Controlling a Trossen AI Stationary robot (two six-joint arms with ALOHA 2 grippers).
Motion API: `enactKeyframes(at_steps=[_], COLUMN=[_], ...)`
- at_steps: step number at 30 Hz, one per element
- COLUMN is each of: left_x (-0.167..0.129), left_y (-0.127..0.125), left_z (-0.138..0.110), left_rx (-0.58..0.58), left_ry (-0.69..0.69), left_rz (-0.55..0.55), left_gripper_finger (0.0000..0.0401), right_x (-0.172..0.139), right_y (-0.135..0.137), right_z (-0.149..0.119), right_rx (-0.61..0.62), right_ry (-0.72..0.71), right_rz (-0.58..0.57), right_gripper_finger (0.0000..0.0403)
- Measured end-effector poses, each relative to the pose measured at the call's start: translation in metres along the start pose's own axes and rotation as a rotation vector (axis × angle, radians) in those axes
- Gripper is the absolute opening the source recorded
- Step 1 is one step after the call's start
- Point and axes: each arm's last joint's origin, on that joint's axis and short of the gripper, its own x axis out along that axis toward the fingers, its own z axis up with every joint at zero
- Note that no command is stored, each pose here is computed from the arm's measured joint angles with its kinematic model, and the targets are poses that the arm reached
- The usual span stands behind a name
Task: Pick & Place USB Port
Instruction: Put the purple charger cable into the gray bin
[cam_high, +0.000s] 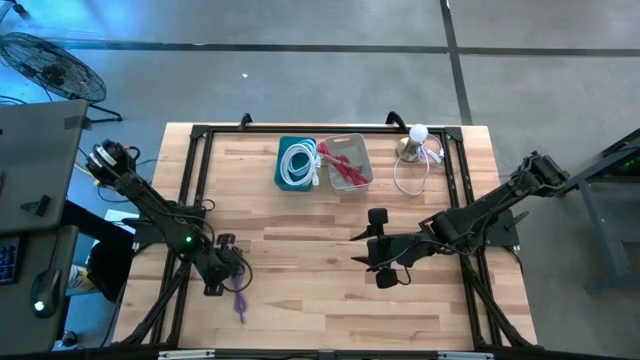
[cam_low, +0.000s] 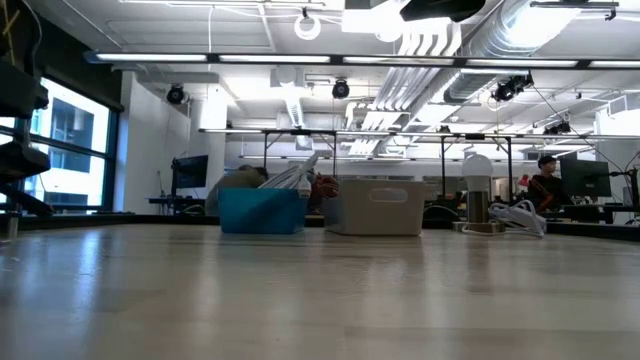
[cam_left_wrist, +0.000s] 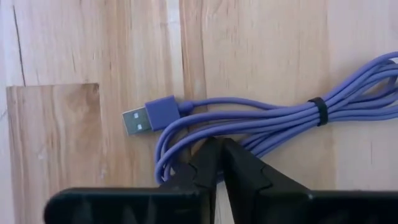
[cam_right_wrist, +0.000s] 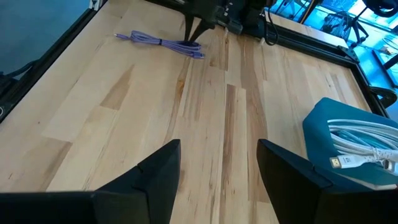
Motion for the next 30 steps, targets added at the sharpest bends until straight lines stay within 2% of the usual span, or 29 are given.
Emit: enactKeyframes(at_steps=[3,7,20,26,30], left_x=[0.0,0.0,0.0,-0.01,-0.022], left_y=[0.0,0.0,-0.002,-0.014,-0.02], left_z=[0.0,0.001,0.001,0.015,0.025], left_rx=[0.019,0.026,0.015,0.073,0.09], left_ry=[-0.006,-0.007,-0.003,-0.028,-0.008], left_rz=[-0.001,-0.004,-0.035,-0.087,-0.07], left_gripper_finger=[0.0027,0.0004,0.0024,0.0024,0.0024], right_x=[0.0,0.0,0.0,0.0,0.0], right_y=[0.0,0.0,0.001,0.001,0.001], right_z=[0.0,0.0,0.0,0.0,0.0], right_rx=[0.008,0.018,0.018,0.018,0.018], right_ry=[0.0,0.001,0.001,0.001,0.001], right_rz=[0.0,0.016,0.019,0.018,0.019], right_gripper_finger=[0.0204,0.0204,0.0204,0.0204,0.0203])
